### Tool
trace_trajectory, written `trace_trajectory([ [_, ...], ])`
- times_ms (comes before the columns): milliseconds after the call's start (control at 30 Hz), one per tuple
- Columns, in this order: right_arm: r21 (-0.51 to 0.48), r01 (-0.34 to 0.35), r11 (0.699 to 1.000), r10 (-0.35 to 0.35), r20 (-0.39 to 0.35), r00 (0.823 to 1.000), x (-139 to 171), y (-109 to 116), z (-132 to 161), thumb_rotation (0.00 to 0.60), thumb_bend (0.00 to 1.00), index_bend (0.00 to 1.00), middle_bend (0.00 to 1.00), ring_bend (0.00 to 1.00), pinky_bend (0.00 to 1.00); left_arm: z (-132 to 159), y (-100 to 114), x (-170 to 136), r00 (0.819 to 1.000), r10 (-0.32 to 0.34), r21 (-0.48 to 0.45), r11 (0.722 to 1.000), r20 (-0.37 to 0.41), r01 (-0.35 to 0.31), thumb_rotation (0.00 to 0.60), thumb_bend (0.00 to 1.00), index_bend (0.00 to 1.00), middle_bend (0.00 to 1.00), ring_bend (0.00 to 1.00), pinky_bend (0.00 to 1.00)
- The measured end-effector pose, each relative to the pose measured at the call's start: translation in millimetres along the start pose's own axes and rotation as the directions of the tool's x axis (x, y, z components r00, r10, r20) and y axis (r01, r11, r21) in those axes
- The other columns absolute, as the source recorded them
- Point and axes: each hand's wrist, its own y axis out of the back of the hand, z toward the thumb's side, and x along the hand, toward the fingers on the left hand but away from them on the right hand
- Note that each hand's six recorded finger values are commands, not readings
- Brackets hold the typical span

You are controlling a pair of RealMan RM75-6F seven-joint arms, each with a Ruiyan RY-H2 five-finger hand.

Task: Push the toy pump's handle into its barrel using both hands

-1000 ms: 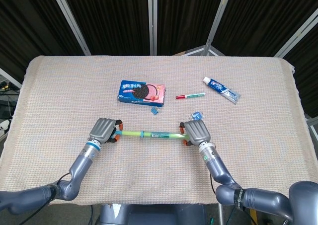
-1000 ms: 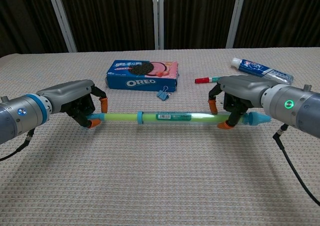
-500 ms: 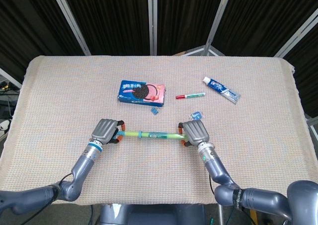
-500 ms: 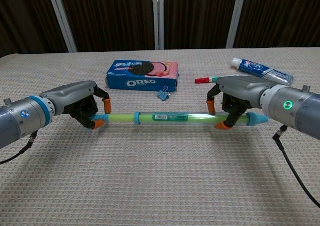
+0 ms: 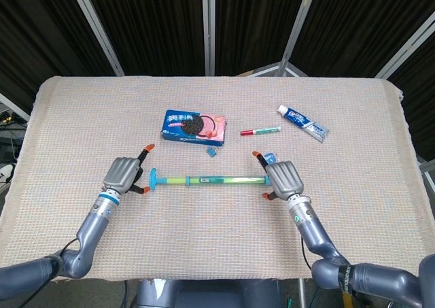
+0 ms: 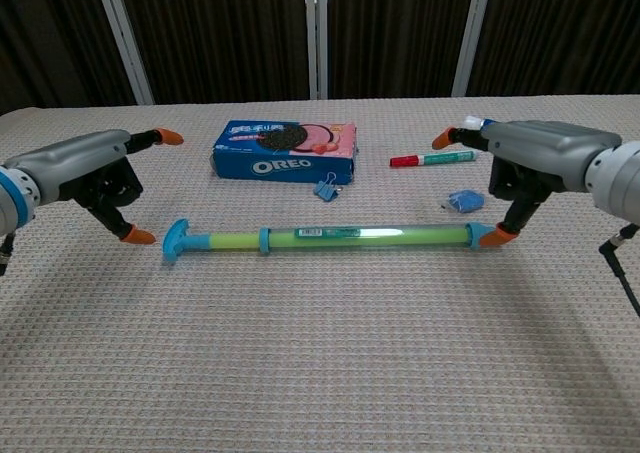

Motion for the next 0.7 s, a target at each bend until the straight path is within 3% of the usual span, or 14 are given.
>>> trace_trajectory([
  [67,0.007,0.033,0.999,-0.033,-0.002,0.999,8.7,11.0,-9.6,0.600,0.00,0.06,0.92,0.96,1.00,-11.6,12.1,-6.3,0.999,0.030,0.006,1.000,-0.014,-0.029,0.600,0.11,0.00,0.76,0.76,0.93],
  [133,0.018,0.082,0.996,-0.082,0.004,0.997,19.7,25.2,-24.6,0.600,0.00,0.07,0.83,0.88,0.99,-32.0,31.4,-17.8,0.996,0.082,0.028,0.996,-0.040,-0.081,0.600,0.09,0.00,0.63,0.64,0.77],
  [200,0.025,0.132,0.991,-0.132,-0.002,0.991,31.6,38.1,-37.1,0.600,0.00,0.07,0.71,0.78,0.91,-51.9,51.7,-36.0,0.988,0.141,0.046,0.989,-0.057,-0.138,0.600,0.03,0.00,0.40,0.43,0.50],
  [300,0.025,0.214,0.977,-0.213,-0.017,0.977,57.7,58.5,-60.4,0.600,0.00,0.07,0.43,0.48,0.59,-77.6,73.3,-70.7,0.977,0.200,0.060,0.979,-0.080,-0.195,0.600,0.00,0.00,0.08,0.11,0.17],
  [367,0.038,0.253,0.967,-0.253,-0.007,0.968,82.9,69.1,-82.8,0.600,0.00,0.06,0.19,0.18,0.27,-90.6,82.2,-93.8,0.971,0.217,0.079,0.975,-0.104,-0.209,0.600,0.00,0.00,0.00,0.01,0.04],
  [433,0.067,0.256,0.964,-0.258,0.018,0.966,107.3,72.3,-103.8,0.600,0.00,0.03,0.05,0.03,0.06,-101.7,87.9,-120.1,0.967,0.216,0.106,0.973,-0.131,-0.203,0.600,0.00,0.00,0.00,0.00,0.00],
  [467,0.081,0.251,0.965,-0.254,0.029,0.967,116.0,72.0,-110.8,0.600,0.00,0.01,0.01,0.00,0.01,-105.3,89.0,-130.8,0.967,0.212,0.116,0.974,-0.142,-0.196,0.600,0.00,0.00,0.00,0.00,0.00],
  [700,0.193,0.243,0.951,-0.260,0.073,0.963,149.7,67.8,-131.1,0.600,0.00,0.00,0.00,0.00,0.00,-113.3,89.1,-177.6,0.964,0.217,0.141,0.970,-0.151,-0.196,0.600,0.00,0.00,0.00,0.00,0.00],
])
